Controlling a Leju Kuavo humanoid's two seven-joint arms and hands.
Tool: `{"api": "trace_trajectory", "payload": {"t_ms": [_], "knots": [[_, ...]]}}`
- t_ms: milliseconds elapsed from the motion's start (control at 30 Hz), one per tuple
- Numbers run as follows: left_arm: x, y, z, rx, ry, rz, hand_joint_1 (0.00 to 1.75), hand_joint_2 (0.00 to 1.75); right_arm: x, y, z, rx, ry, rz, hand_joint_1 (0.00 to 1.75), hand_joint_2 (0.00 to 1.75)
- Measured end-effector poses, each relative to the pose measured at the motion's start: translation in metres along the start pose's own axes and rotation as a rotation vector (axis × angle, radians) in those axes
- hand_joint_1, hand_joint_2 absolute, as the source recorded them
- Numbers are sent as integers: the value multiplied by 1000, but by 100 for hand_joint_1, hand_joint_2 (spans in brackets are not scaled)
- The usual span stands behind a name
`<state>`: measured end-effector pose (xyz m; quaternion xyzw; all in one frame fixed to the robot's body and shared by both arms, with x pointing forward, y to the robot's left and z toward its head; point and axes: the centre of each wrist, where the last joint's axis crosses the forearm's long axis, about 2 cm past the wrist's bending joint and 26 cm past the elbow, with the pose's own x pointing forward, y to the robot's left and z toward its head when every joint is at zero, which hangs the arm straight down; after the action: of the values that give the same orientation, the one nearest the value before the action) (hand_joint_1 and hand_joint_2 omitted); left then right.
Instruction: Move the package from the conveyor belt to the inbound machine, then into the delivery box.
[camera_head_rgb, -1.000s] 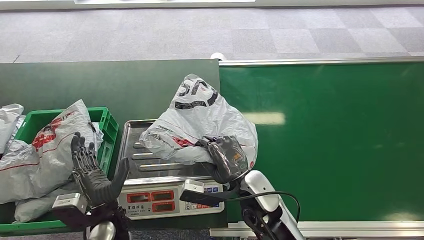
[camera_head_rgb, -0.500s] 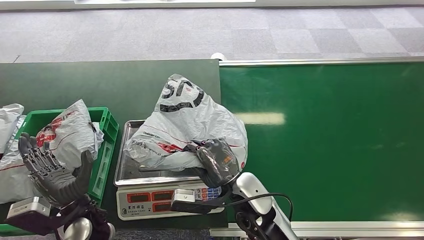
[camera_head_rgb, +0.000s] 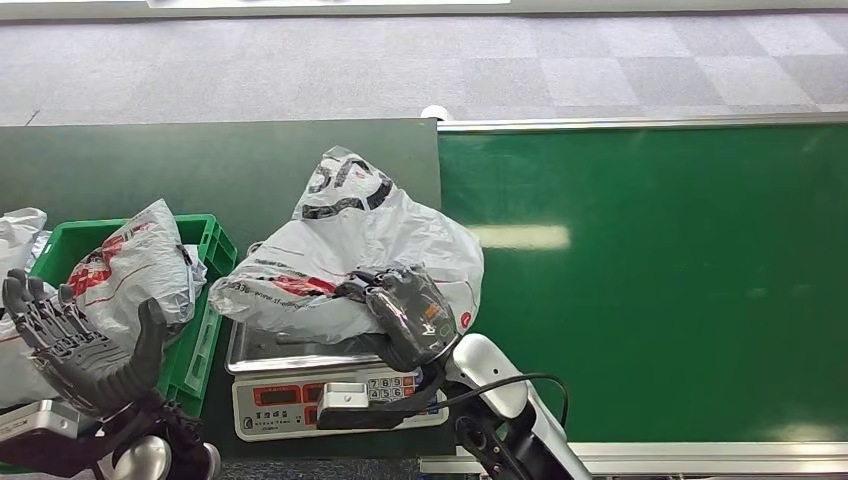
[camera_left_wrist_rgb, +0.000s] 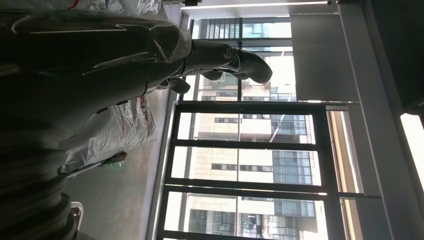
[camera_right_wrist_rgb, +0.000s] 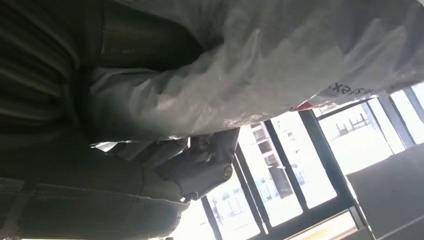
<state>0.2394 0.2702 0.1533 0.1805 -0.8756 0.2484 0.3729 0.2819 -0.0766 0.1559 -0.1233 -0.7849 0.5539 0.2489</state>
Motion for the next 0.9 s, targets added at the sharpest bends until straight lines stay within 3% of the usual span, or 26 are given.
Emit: {"api": "trace_trajectory", "payload": {"t_ms": [200, 333, 700, 900], "knots": [[1, 0, 0, 4, -2, 0, 0, 175, 2, 0, -2, 1, -7, -2, 24, 175], [1, 1, -1, 7, -3, -1, 0, 175, 3, 0, -4, 1, -13, -22, 0, 175], [1, 2, -2, 15, -6, -2, 0, 175, 5, -2, -8, -14, -41, -89, 0, 175], [0, -2, -7, 9, -16, 9, 0, 175, 7, -4, -9, -35, -154, -393, 0, 175]]}}
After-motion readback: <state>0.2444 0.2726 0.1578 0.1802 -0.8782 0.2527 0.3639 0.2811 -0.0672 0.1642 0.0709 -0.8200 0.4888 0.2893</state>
